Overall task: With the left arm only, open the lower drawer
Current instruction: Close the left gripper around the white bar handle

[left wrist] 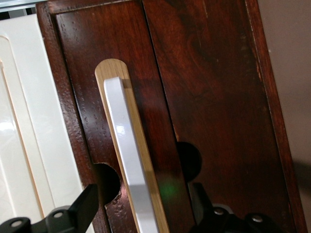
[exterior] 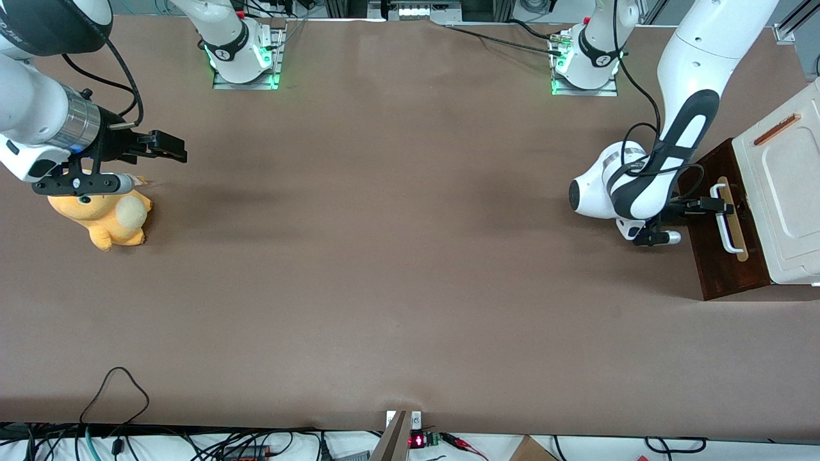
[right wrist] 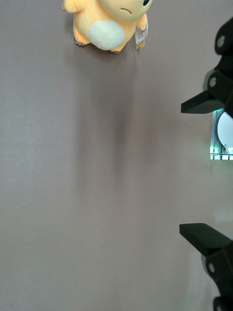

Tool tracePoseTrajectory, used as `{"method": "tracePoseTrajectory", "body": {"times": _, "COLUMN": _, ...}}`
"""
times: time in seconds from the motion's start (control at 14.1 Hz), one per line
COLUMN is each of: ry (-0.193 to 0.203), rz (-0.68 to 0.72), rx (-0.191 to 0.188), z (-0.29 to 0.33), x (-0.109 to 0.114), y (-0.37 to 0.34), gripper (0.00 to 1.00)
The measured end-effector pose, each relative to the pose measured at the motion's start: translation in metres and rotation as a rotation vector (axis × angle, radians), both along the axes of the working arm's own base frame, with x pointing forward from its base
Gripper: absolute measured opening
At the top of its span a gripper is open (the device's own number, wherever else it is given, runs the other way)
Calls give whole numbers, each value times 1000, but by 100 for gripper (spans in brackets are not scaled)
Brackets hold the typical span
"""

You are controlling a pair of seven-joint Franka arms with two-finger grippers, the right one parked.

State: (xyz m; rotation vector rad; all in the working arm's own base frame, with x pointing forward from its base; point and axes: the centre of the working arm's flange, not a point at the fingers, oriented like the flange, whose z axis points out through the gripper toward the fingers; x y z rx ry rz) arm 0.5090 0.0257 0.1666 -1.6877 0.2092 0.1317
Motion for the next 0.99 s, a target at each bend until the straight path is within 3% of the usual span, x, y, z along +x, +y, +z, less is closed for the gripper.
{"method": "tracePoseTrajectory", "body": {"times": 0.78, "ry": -4, "rz": 19, "rx": 16, "z": 0, "x": -1, "y": 10, "gripper": 67}}
{"method": "tracePoseTrajectory", "body": {"times": 0.99, "ry": -5, "rz": 20, "rx": 17, "z": 0, "x": -1, "y": 10, "gripper": 56}}
